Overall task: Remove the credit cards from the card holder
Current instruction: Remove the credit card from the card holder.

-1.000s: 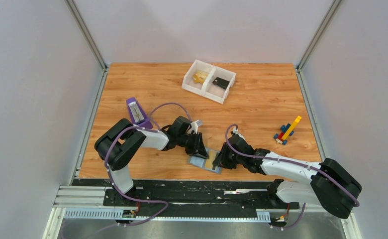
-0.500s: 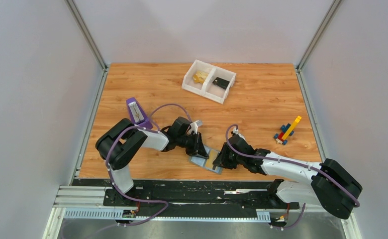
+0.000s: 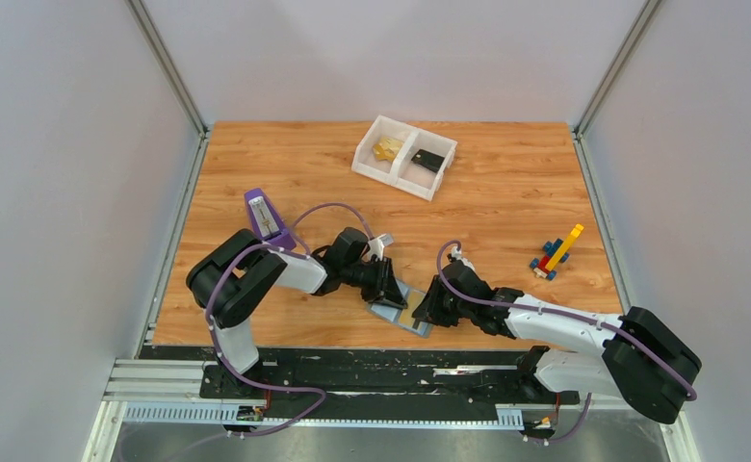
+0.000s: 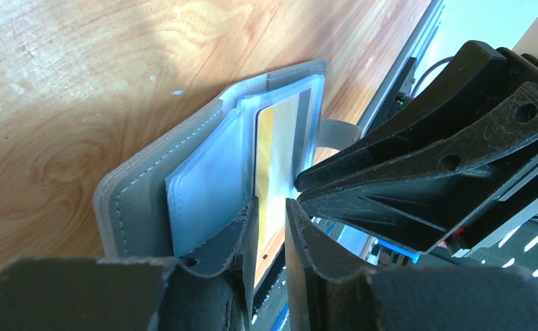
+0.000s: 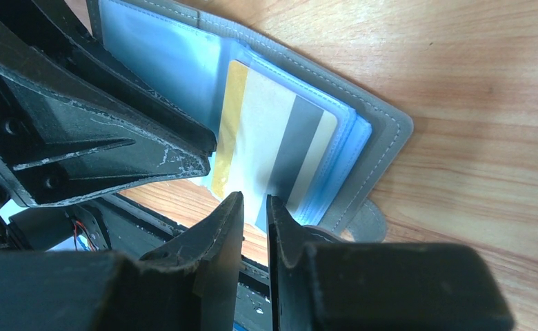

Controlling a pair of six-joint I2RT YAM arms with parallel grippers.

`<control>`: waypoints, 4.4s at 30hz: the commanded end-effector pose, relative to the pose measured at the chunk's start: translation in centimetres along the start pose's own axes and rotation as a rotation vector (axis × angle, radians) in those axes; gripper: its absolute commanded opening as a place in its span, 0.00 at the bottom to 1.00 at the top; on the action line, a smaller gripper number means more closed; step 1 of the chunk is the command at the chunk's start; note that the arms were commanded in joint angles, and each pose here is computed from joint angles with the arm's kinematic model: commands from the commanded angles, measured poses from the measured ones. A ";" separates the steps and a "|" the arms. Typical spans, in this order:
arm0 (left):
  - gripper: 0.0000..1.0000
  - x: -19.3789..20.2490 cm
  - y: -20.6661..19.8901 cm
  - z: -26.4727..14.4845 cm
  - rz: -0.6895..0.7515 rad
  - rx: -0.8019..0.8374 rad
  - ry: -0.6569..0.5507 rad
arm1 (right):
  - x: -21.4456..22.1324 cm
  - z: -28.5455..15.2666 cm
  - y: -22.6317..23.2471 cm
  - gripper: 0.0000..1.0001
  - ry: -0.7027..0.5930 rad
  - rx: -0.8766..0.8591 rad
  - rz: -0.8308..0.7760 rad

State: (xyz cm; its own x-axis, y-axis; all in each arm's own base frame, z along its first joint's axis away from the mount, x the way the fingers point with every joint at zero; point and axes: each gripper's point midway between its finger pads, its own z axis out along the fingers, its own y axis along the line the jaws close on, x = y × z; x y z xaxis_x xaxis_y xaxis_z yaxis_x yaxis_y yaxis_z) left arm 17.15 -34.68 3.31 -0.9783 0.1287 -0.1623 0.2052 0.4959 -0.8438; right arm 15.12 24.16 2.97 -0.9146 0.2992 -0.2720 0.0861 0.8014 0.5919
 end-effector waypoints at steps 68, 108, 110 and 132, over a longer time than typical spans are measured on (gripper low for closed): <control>0.01 -0.2 -0.6 -0.3 0.074 -0.044 -0.060 | -1.8 1.0 -4.3 0.19 -0.079 0.153 -0.102; 0.00 -2.2 0.5 -6.6 0.047 -0.190 -0.175 | -3.2 0.2 -3.5 0.19 -0.103 0.125 -0.134; 0.00 -2.4 -0.2 -7.1 0.055 -0.188 -0.191 | -3.9 -0.2 -2.4 0.19 -0.114 0.098 -0.165; 0.39 -3.3 -2.1 -8.0 0.158 -0.189 -0.167 | -6.2 -1.6 5.8 0.28 -0.145 -0.111 -0.240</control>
State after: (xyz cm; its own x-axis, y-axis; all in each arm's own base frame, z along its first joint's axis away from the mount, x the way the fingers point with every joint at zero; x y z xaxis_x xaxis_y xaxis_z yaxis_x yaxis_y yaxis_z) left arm 18.51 -28.73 9.01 -0.9494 0.0453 -0.3108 0.2691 0.6274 -0.7308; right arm 19.66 23.82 7.80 -0.8321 0.1348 -0.5380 -0.1932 0.8388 0.5090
